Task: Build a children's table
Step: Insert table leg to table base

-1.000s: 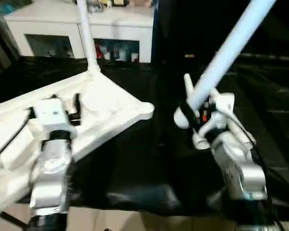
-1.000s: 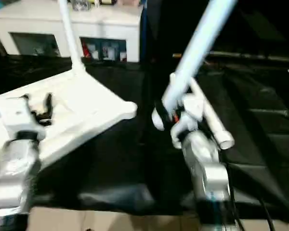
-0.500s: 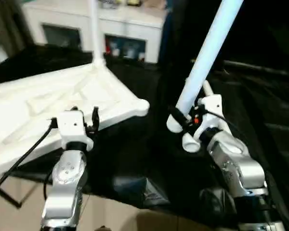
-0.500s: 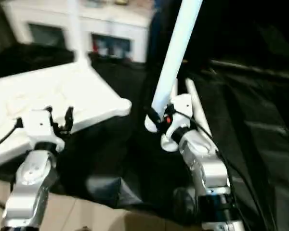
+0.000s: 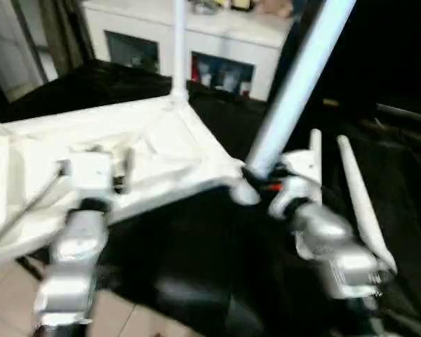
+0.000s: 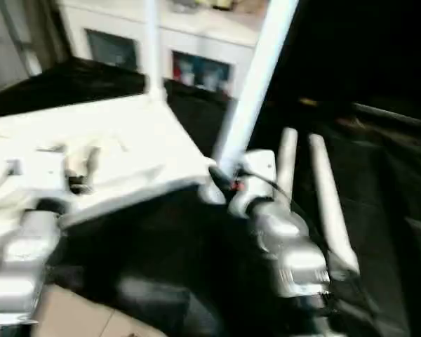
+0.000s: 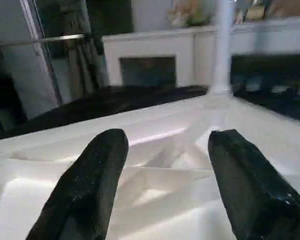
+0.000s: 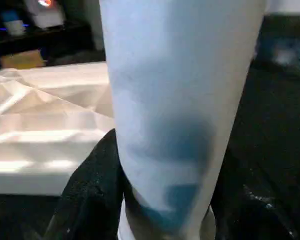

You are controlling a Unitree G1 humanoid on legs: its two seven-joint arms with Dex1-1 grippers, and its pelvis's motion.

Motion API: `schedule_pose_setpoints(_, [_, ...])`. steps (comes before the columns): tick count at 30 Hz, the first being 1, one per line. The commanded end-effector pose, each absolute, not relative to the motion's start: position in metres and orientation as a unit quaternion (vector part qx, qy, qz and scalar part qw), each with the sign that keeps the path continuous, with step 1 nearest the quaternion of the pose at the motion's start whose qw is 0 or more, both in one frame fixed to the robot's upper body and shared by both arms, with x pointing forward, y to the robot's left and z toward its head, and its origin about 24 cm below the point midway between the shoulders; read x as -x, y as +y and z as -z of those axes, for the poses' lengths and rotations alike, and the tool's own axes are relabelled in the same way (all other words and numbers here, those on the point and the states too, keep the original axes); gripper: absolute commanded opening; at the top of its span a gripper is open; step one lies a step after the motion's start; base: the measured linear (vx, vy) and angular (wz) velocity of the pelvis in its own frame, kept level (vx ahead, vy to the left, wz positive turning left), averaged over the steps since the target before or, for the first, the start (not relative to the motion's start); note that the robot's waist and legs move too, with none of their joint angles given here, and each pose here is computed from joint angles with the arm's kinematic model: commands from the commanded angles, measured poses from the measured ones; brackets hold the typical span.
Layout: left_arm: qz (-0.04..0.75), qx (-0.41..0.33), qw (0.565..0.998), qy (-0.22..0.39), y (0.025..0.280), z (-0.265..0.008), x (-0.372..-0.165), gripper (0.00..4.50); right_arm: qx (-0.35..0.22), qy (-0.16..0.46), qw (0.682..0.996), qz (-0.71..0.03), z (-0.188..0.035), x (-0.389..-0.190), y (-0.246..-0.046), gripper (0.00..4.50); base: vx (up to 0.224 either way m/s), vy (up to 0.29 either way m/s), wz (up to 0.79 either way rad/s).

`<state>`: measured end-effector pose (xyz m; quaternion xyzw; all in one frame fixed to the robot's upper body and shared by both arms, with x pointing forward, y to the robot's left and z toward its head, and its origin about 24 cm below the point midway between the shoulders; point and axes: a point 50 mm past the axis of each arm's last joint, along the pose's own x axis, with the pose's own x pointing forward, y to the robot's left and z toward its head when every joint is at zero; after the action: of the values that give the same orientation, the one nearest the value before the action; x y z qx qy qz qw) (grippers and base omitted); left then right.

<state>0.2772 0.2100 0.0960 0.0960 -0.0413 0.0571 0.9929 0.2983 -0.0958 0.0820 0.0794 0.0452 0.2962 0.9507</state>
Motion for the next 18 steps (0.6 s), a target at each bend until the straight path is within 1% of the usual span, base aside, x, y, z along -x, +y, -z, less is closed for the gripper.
schedule_pose_setpoints(1, [-0.028,-0.078,0.995,-0.049,0.197,-0.098,-0.282,3.03,-0.061,0.029,0.962,-0.266,-0.088,-0.301,-0.114,1.92,0.091,-0.008,0.03])
schedule_pose_setpoints(4, [-0.008,-0.084,0.996,-0.041,0.194,-0.097,-0.284,3.03,-0.065,0.026,0.965,-0.251,-0.089,-0.301,-0.118,1.92,0.046,-0.02,0.03])
schedule_pose_setpoints(8, [-0.007,-0.079,0.996,-0.038,0.193,-0.096,-0.287,3.03,-0.061,0.027,0.969,-0.239,-0.089,-0.302,-0.121,1.92,0.0,0.0,0.0])
schedule_pose_setpoints(11, [0.045,-0.056,0.997,-0.017,0.19,-0.089,-0.293,3.03,-0.044,0.025,0.967,-0.25,-0.092,-0.304,-0.12,1.92,-0.047,-0.005,-0.01])
schedule_pose_setpoints(12, [0.045,-0.056,0.997,-0.017,0.19,-0.089,-0.293,3.03,-0.044,0.025,0.967,-0.25,-0.092,-0.304,-0.12,1.92,-0.086,-0.033,0.02])
schedule_pose_setpoints(13, [0.111,-0.055,0.992,-0.003,0.184,-0.086,-0.296,3.03,-0.041,0.025,0.963,-0.266,-0.094,-0.305,-0.121,1.92,-0.087,-0.036,0.12])
schedule_pose_setpoints(15, [0.209,-0.045,0.977,0.017,0.175,-0.088,-0.299,3.03,-0.049,0.027,0.962,-0.267,-0.096,-0.309,-0.126,1.92,-0.081,-0.028,0.12])
schedule_pose_setpoints(16, [0.246,-0.043,0.968,0.025,0.172,-0.089,-0.301,3.21,-0.05,0.026,0.962,-0.266,-0.098,-0.312,-0.128,1.92,-0.071,-0.021,0.08])
schedule_pose_setpoints(17, [0.248,-0.044,0.967,0.026,0.172,-0.089,-0.301,3.31,-0.05,0.026,0.962,-0.266,-0.098,-0.312,-0.128,1.92,-0.071,-0.021,0.08])
schedule_pose_setpoints(18, [0.292,-0.059,0.954,0.038,0.169,-0.091,-0.305,3.38,-0.046,0.025,0.963,-0.264,-0.099,-0.315,-0.13,1.92,-0.086,-0.023,0.05])
